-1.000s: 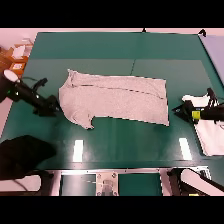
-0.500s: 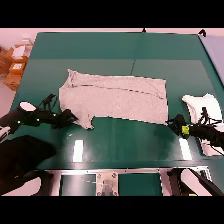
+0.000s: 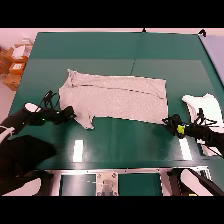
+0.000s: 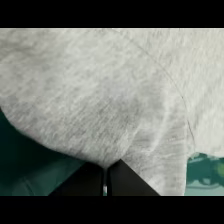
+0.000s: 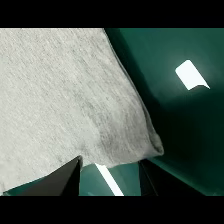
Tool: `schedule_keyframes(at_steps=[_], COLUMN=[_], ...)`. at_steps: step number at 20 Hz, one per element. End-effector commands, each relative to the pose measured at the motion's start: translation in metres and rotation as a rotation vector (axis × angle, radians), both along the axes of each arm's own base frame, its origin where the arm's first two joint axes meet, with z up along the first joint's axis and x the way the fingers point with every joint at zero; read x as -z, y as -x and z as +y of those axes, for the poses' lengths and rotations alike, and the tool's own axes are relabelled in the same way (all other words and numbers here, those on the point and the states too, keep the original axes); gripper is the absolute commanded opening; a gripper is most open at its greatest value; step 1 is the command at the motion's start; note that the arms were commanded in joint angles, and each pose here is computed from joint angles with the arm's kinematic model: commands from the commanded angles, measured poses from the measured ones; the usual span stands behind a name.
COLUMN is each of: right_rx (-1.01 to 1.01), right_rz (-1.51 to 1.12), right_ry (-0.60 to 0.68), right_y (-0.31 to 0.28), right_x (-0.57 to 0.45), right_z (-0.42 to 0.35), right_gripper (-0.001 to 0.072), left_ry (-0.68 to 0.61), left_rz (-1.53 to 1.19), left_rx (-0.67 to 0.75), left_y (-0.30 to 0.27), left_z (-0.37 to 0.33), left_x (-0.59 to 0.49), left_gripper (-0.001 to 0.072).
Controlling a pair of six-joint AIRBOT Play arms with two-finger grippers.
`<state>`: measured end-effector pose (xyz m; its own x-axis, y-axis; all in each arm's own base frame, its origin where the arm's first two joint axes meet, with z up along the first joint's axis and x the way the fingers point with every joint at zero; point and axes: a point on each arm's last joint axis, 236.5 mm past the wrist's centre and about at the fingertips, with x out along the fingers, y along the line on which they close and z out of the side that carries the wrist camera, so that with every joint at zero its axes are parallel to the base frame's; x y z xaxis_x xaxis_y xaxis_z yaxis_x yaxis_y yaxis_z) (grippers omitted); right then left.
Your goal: Fold the shirts.
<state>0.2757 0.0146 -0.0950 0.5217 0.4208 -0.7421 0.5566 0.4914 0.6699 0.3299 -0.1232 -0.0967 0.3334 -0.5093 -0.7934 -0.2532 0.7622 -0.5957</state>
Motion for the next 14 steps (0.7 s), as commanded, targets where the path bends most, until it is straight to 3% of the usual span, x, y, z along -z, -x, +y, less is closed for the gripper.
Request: schedule_keyframes(at_steps=[1, 2, 3, 4, 5, 7, 9, 11, 14], right_rx=[0.064, 0.104, 0.142, 0.169, 0.166, 0.117, 0.061, 0.042, 0.044], right_rz=[-0.013, -0.021, -0.025, -0.027, -0.032, -0.058, -0.058, -0.03, 0.023], right_ry=[-0.001, 0.0, -0.02, -0.048, -0.048, -0.016, 0.001, 0.002, 0.022], right_y=[-0.014, -0.021, -0.026, -0.03, -0.032, -0.033, -0.028, -0.018, 0.002], right_x=[0.005, 0.006, 0.006, 0.005, 0.005, 0.001, -0.007, -0.016, -0.024], right_z=[-0.002, -0.006, -0.007, -0.006, -0.006, -0.01, -0.021, -0.039, -0.061], right_gripper=[0.0416, 0.0401, 0.0291, 0.0117, 0.0012, 0.0013, 0.0013, 0.0012, 0.0012], left_ry=[0.029, 0.03, 0.034, 0.041, 0.053, 0.056, -0.019, -0.139, -0.191], left_rz=[-0.008, -0.01, -0.001, 0.005, 0.023, 0.073, 0.132, 0.158, 0.131], left_rx=[0.055, 0.054, 0.066, 0.095, 0.124, 0.21, 0.266, 0.277, 0.274], left_y=[0.0, -0.001, 0.002, 0.007, 0.014, 0.037, 0.061, 0.08, 0.096], left_z=[-0.01, -0.01, -0.012, -0.015, -0.019, -0.023, -0.01, 0.015, 0.025], left_x=[-0.013, -0.013, -0.013, -0.014, -0.014, -0.016, -0.017, -0.027, -0.055], left_gripper=[0.0026, 0.0026, 0.0027, 0.0026, 0.0026, 0.0025, 0.0024, 0.0024, 0.0024])
